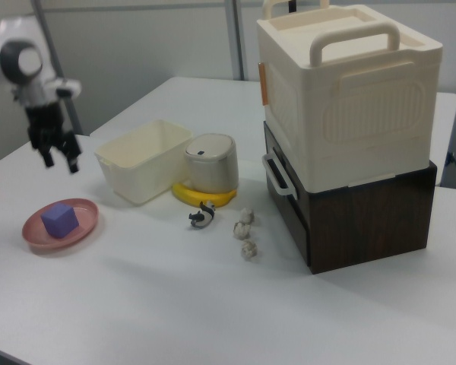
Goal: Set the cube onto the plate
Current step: 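Release the cube onto the plate and raise the gripper away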
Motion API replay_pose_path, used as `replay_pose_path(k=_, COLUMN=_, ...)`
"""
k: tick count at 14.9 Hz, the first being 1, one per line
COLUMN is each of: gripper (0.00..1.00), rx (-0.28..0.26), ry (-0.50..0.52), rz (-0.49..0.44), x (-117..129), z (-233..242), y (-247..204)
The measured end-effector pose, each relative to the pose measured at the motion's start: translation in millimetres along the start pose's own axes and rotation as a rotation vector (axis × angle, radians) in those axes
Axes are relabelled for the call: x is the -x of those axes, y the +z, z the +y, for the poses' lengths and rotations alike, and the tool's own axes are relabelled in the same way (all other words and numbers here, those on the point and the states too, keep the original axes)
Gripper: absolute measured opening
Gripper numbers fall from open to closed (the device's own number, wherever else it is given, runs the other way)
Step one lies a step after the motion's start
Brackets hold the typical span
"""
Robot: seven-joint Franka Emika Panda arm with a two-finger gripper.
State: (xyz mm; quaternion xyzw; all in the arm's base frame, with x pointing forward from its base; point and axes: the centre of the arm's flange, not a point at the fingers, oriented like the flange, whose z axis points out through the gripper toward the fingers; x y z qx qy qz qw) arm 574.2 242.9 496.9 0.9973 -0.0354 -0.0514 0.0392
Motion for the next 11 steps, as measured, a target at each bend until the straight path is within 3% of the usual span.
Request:
replay_pose_path(k=3, gripper=1.0, rx=-0.052, ry=-0.032, rz=0.047, x=-6.4, z=115.6, y=-58.8)
replay_pose_path(k=5, gripper=1.0, rx=-0.066, ry=-0.041, rz=0.061, x=-13.0, z=179.3, y=-67.0)
replay_pose_path(k=7, gripper=1.0, rx=-0.068, ry=-0.035, rz=0.047, x=-20.5, z=225.3, y=-57.3)
replay_pose_path(k=11, gripper=1.0, rx=-0.072, ry=0.0, rz=0.041, x=-24.0, z=258.9, y=-52.7)
